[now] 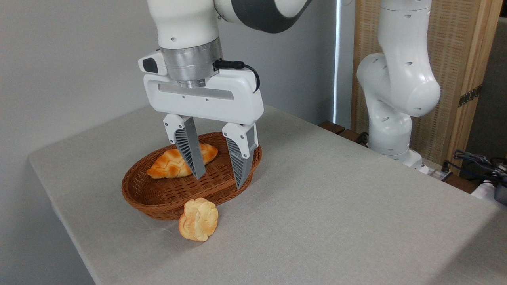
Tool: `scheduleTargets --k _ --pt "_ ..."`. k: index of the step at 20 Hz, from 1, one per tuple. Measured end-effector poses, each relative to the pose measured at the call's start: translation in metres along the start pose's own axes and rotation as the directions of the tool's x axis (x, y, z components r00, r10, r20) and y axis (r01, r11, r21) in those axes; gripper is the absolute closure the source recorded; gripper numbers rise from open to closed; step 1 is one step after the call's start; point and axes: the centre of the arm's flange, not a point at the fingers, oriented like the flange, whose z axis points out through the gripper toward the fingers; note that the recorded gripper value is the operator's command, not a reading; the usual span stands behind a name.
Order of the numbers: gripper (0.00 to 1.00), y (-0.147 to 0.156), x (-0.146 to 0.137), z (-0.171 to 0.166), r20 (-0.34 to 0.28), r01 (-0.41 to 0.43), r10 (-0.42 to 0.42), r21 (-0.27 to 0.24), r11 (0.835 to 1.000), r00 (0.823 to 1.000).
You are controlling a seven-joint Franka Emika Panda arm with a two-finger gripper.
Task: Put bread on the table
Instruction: 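Raise the open gripper away from the bun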
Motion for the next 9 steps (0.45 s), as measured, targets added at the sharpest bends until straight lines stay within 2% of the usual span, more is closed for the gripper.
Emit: scheduleTargets --k 5,9 --pt "0.0 -0.0058 -0.0022 -0.0041 -0.018 -0.123 0.122 -0.012 0.992 0.992" --pt "0.0 -0.0059 -0.0039 -0.009 -0.035 -0.242 0.241 -0.016 0.97 0.97"
